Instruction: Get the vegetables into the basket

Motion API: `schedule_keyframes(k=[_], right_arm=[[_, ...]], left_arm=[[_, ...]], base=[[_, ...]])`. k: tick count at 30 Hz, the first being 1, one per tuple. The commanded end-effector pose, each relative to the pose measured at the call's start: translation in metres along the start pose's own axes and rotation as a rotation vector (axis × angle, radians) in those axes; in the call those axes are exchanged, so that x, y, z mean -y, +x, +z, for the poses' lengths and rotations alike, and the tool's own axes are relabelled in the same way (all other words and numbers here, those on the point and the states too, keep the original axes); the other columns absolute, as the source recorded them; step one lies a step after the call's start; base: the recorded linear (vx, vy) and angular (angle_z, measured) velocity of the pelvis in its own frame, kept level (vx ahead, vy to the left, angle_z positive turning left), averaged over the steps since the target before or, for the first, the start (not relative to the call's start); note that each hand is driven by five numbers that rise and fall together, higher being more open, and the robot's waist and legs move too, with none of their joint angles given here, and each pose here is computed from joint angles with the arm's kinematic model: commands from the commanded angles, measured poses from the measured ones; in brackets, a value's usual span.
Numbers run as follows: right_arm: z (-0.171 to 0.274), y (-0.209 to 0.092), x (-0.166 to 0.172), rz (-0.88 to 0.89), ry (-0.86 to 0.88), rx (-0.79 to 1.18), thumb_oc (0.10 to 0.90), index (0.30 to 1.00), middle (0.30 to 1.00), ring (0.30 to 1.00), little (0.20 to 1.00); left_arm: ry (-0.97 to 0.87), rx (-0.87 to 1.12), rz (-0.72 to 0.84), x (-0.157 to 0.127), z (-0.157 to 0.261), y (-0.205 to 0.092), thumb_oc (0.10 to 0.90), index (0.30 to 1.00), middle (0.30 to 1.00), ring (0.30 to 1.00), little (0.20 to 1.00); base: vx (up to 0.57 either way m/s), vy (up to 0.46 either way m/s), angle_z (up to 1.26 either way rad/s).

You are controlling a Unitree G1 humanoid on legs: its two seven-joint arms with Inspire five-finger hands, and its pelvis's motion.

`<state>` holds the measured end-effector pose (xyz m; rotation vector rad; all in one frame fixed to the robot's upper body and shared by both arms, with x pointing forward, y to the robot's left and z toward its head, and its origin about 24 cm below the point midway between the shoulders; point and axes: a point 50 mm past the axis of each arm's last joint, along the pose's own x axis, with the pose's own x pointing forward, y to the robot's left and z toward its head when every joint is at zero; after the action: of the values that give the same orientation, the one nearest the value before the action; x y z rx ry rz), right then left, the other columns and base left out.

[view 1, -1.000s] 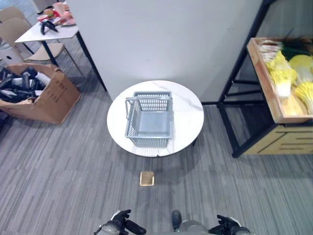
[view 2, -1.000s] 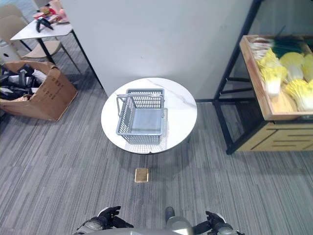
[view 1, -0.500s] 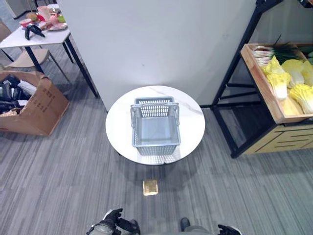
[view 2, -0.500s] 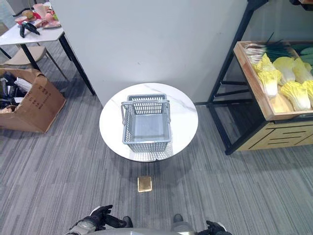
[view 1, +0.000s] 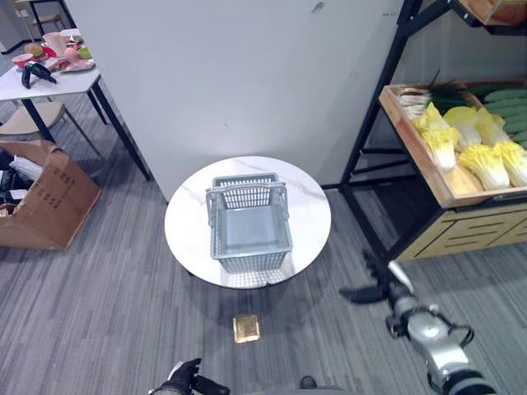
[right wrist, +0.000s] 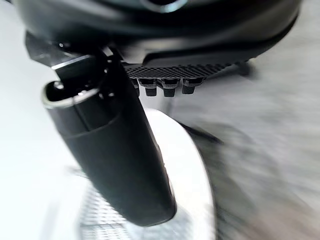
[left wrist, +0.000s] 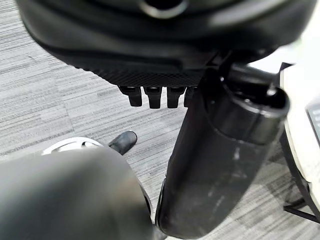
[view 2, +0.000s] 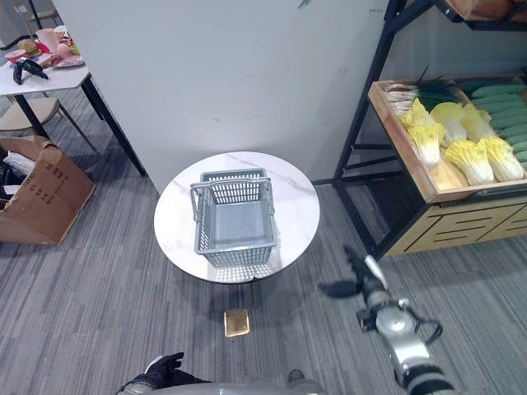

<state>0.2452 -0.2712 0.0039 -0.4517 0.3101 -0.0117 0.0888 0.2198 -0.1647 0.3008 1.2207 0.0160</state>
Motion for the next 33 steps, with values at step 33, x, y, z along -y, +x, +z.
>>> schedule_keyframes(k=[33], right_arm=[[0.317,0.052,0.15,-0.575,-0.696,0.425,0.9,1.0,1.0,1.0,1.0]], left_arm=[[-0.005,0.135,0.314,-0.041,0.039,0.001,0.9,1.0,1.0,1.0,1.0]], base=[[-0.03,-0.004,0.1]])
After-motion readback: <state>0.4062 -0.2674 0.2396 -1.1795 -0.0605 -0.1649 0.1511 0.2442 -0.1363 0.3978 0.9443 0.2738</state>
